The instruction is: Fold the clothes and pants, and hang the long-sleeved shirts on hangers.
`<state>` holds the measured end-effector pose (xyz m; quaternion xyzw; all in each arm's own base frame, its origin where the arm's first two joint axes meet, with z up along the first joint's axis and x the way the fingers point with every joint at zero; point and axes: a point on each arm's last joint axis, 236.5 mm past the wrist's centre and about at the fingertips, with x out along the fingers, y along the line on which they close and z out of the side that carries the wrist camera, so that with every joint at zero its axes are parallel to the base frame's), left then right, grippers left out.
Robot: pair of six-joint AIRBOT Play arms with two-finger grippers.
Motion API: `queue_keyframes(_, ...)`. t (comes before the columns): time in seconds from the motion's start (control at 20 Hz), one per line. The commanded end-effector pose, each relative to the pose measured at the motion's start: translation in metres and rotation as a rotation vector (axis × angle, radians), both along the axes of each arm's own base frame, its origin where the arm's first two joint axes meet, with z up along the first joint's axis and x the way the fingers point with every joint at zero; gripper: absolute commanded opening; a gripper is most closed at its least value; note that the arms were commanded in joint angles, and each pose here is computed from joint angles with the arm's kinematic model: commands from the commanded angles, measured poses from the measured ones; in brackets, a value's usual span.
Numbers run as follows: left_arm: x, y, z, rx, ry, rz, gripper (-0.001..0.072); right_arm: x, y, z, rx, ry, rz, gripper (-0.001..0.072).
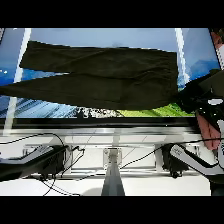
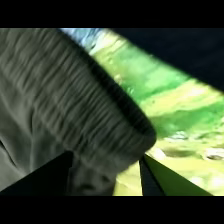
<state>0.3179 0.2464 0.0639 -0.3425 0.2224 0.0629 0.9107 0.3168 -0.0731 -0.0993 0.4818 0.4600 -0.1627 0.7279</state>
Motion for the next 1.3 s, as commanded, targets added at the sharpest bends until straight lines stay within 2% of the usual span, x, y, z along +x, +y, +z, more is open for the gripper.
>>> queue_keyframes(0.0,0.003,-0.003,0.001,-0.012,-0.002,-0.006,0.0018,0.014,0.010,-0.003,0.075,-0.019,-0.078,0.0388)
queue_keyframes(0.05,0.005,-0.004,0.004,-0.017,-0.015,-0.005,0.0018,0.016,0.016,-0.002,0.060,-0.027,-0.044,0.0242)
queue_keyframes(0.15,0.011,-0.001,0.019,-0.040,-0.076,0.021,0.0018,0.017,0.019,0.006,0.018,-0.056,0.020,0.0119)
queue_keyframes(0.2,0.012,-0.001,0.024,-0.042,-0.095,0.024,0.0018,0.015,0.019,0.012,-0.012,-0.064,0.051,0.0032)
queue_keyframes(0.4,0.002,-0.009,0.034,0.025,-0.071,-0.004,0.0018,-0.017,-0.001,0.042,-0.263,-0.034,0.203,0.0032)
queue_keyframes(0.65,-0.038,-0.001,0.031,0.180,0.079,0.015,0.0018,-0.079,-0.042,0.103,-0.596,0.036,0.190,0.0032)
queue_keyframes(0.75,-0.056,0.006,0.021,0.222,0.154,0.025,0.0018,-0.094,-0.043,0.127,-0.669,0.008,0.182,0.0032)
queue_keyframes(0.85,-0.058,0.014,0.016,0.247,0.180,0.045,0.0018,-0.092,-0.032,0.148,-0.668,-0.089,0.155,0.0032)
queue_keyframes(0.95,-0.040,0.027,0.028,0.232,0.129,0.145,0.0016,-0.075,-0.017,0.165,-0.612,-0.211,0.120,0.0032)
queue_keyframes(1.05,-0.013,0.033,0.039,0.267,0.089,0.214,0.0016,-0.050,-0.013,0.179,-0.559,-0.326,0.064,0.0032)
queue_keyframes(1.15,0.025,0.017,0.045,0.340,0.063,0.183,0.0015,-0.023,-0.016,0.183,-0.481,-0.398,-0.003,0.0032)
queue_keyframes(1.25,0.060,0.010,0.044,0.335,0.026,0.242,0.0016,-0.001,-0.027,0.174,-0.427,-0.416,-0.071,0.0032)
